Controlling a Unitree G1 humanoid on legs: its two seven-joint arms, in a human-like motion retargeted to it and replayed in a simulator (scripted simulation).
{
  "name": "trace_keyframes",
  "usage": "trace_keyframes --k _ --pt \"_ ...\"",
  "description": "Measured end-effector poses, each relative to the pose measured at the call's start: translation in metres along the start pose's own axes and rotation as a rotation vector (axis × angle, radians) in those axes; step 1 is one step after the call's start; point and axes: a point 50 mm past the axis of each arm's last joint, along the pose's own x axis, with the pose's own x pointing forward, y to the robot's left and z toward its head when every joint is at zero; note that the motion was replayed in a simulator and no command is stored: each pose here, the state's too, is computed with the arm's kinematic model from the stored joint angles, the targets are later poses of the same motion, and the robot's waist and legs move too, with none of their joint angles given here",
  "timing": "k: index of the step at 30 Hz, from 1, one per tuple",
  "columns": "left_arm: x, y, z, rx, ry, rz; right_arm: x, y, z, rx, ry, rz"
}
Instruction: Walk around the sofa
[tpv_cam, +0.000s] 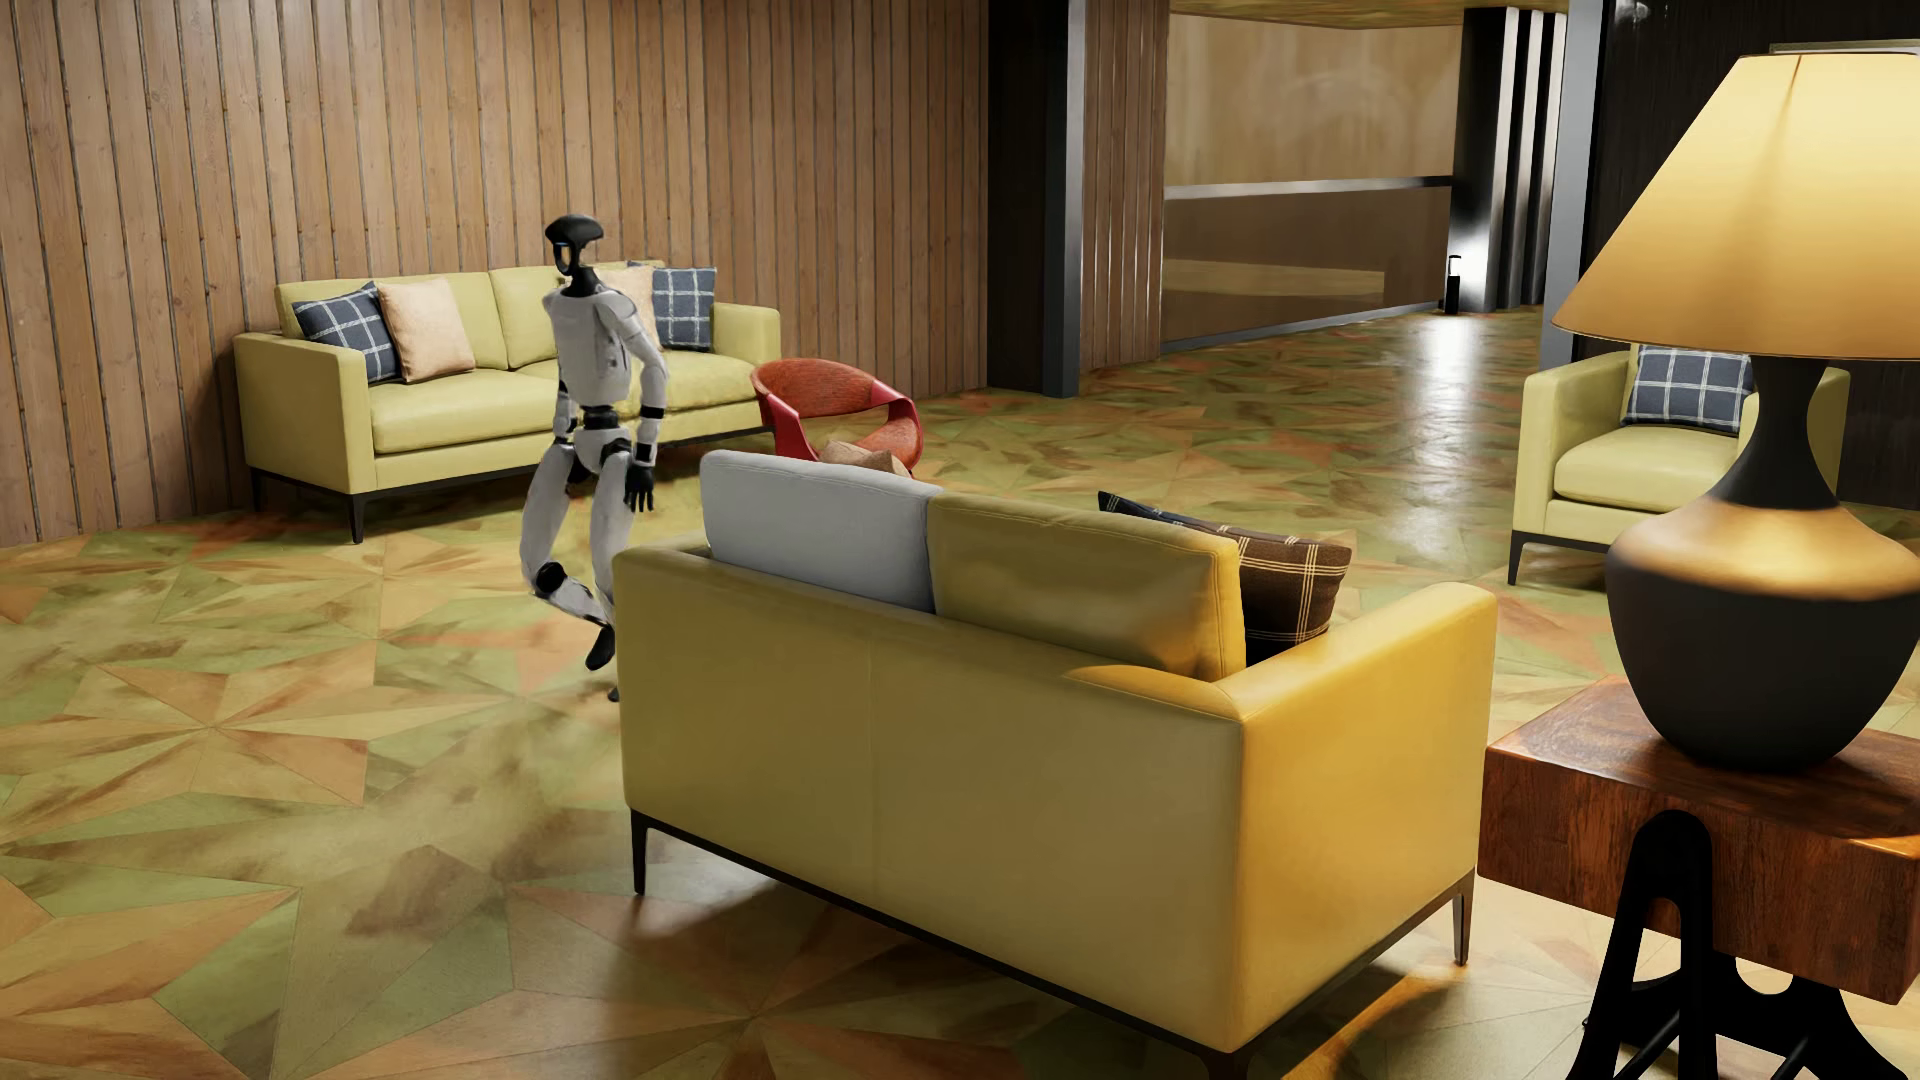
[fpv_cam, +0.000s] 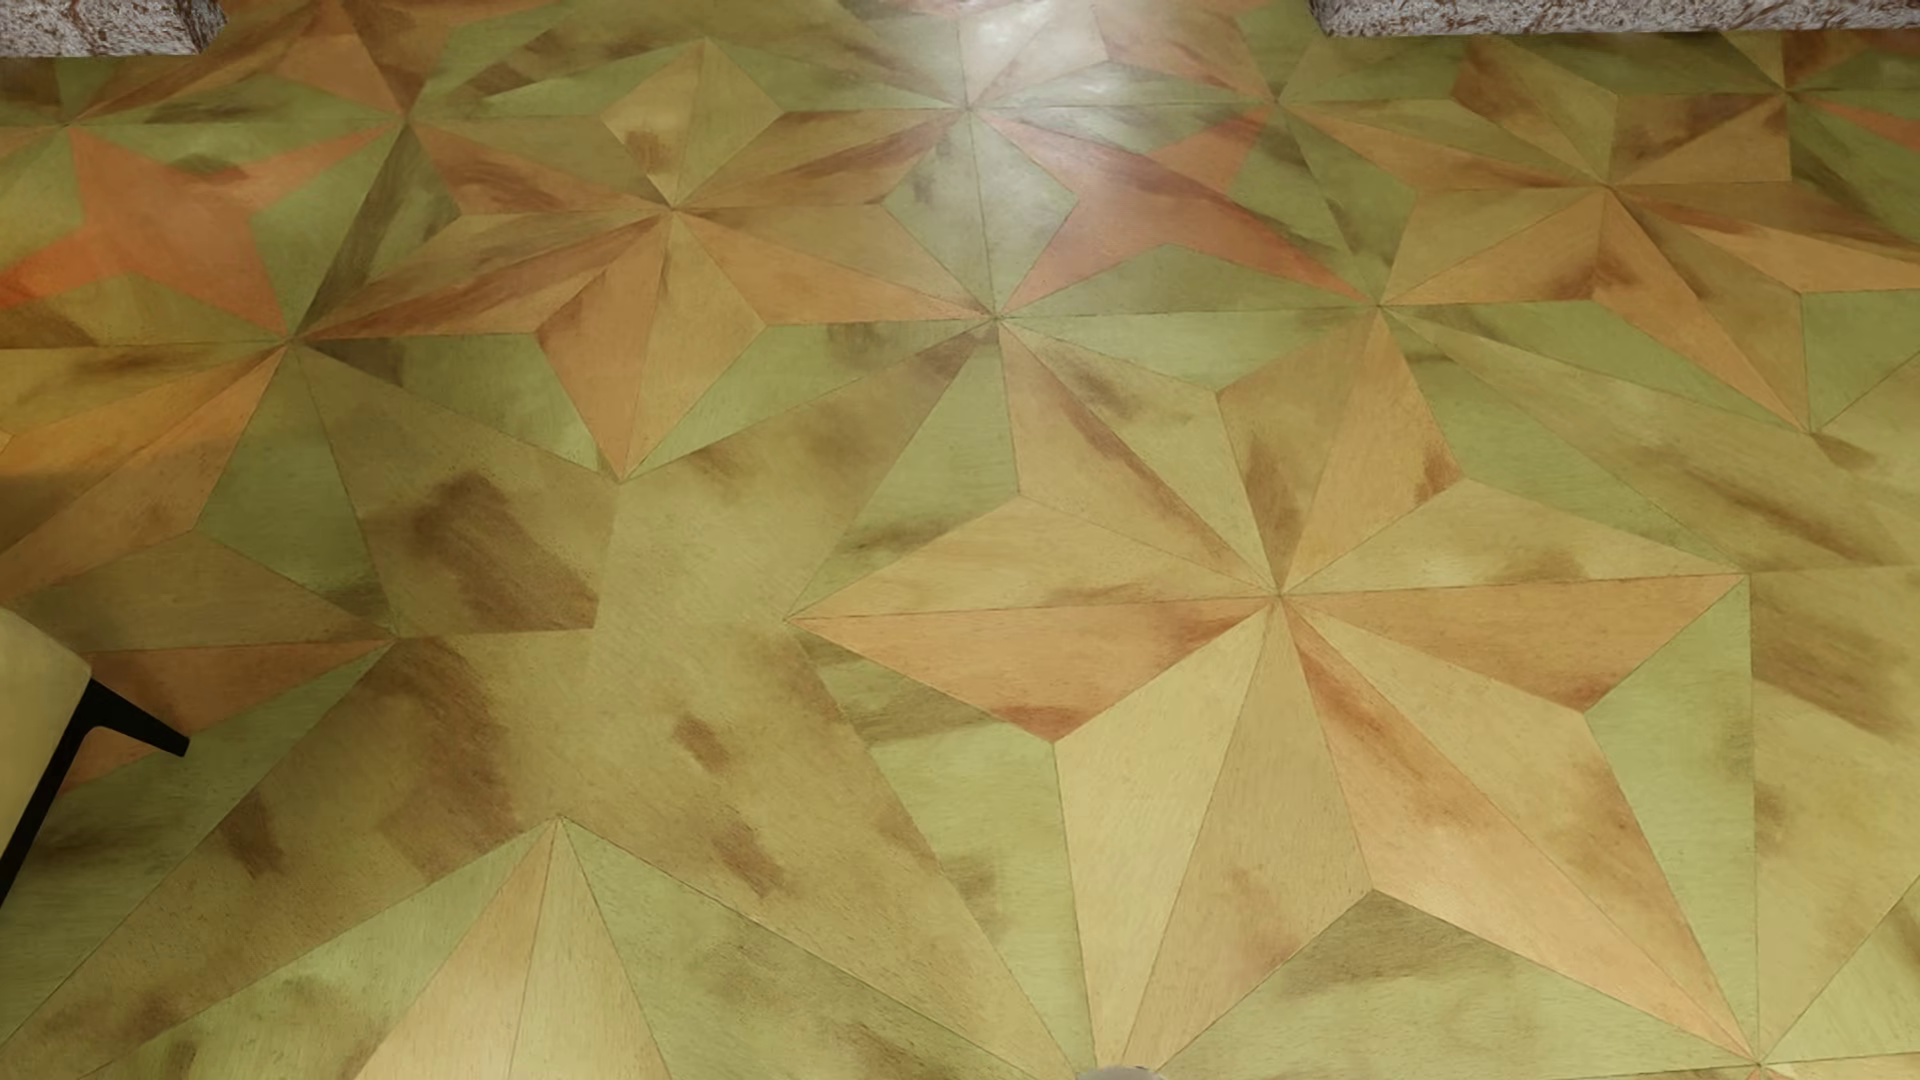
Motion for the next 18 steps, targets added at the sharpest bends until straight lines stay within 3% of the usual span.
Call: trace_keyframes --k 5,8,10,12,15,18 --pt "-0.015 0.106 0.107 -0.076 -0.396 0.307 -0.02 0.035 -0.053 -0.004 0.159 0.091" --pt "-0.026 0.127 0.124 -0.114 -0.476 0.378 -0.026 0.04 -0.069 -0.012 0.215 0.11" --pt "-0.013 0.104 0.099 -0.163 -0.379 0.322 -0.02 0.036 -0.068 -0.039 0.243 0.108" --pt "-0.001 0.075 0.077 -0.098 -0.267 0.223 -0.01 0.035 -0.039 0.006 0.14 0.089" --pt "-0.001 0.028 0.015 -0.119 -0.069 0.113 0.004 0.017 0.038 0.055 -0.134 0.029" --pt "-0.014 -0.035 -0.05 -0.013 0.181 -0.085 -0.004 -0.02 0.114 0.087 -0.418 -0.073"
